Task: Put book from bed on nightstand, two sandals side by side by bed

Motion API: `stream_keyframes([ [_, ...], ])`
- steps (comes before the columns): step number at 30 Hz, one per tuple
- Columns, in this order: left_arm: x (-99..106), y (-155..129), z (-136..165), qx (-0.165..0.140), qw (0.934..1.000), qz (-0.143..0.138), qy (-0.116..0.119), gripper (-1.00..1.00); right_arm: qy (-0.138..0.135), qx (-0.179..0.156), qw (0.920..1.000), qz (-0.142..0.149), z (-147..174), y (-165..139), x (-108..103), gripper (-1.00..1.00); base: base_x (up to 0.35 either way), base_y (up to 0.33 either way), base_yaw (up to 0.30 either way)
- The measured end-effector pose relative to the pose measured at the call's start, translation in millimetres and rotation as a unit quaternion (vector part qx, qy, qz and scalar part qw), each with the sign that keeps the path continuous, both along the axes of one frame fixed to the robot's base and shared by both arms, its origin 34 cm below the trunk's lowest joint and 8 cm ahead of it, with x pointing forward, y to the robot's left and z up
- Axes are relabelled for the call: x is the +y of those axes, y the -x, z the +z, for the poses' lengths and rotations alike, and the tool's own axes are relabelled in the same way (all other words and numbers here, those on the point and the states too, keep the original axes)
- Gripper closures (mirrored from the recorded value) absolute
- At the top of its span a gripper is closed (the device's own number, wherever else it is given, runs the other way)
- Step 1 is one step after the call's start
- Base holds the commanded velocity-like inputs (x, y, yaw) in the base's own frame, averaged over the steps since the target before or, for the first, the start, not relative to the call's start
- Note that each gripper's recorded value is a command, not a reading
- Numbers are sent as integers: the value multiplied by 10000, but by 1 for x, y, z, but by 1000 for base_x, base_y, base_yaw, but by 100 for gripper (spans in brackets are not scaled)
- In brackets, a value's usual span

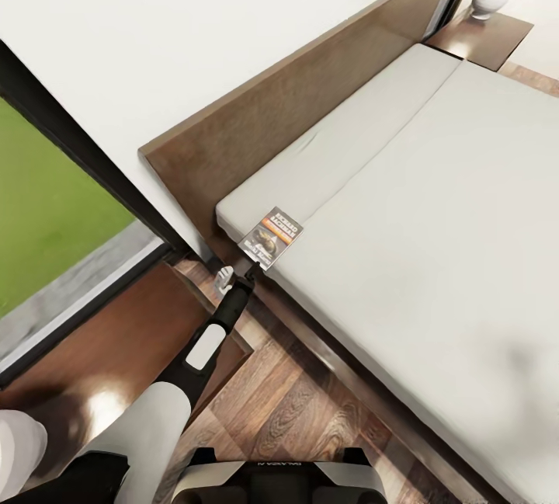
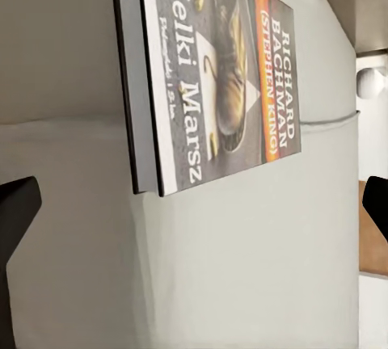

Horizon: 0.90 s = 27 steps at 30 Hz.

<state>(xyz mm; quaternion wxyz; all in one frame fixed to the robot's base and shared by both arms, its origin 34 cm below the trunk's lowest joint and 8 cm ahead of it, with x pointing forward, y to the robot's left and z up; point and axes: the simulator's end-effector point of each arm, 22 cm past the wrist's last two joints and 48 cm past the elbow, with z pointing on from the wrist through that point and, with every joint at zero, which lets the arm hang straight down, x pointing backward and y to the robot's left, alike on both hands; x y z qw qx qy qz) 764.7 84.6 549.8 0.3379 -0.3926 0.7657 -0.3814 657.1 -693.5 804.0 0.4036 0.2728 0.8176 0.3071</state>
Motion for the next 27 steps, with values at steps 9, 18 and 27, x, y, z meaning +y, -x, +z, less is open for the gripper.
stream_keyframes([
  [9, 0, 0, 0, 0, 10000, 0, 0, -100, 0, 0, 10000, 0, 0, 0, 0, -100, 0, 0, 0],
  [18, 0, 0, -8, 2, 10000, 0, -1, -100, 0, 2, 10000, 2, -8, 0, 0, -100, 0, 0, 0],
  [27, 0, 0, -12, 2, 10000, 1, -2, -100, 0, 2, 10000, 1, -12, 0, 0, -100, 0, 0, 0],
])
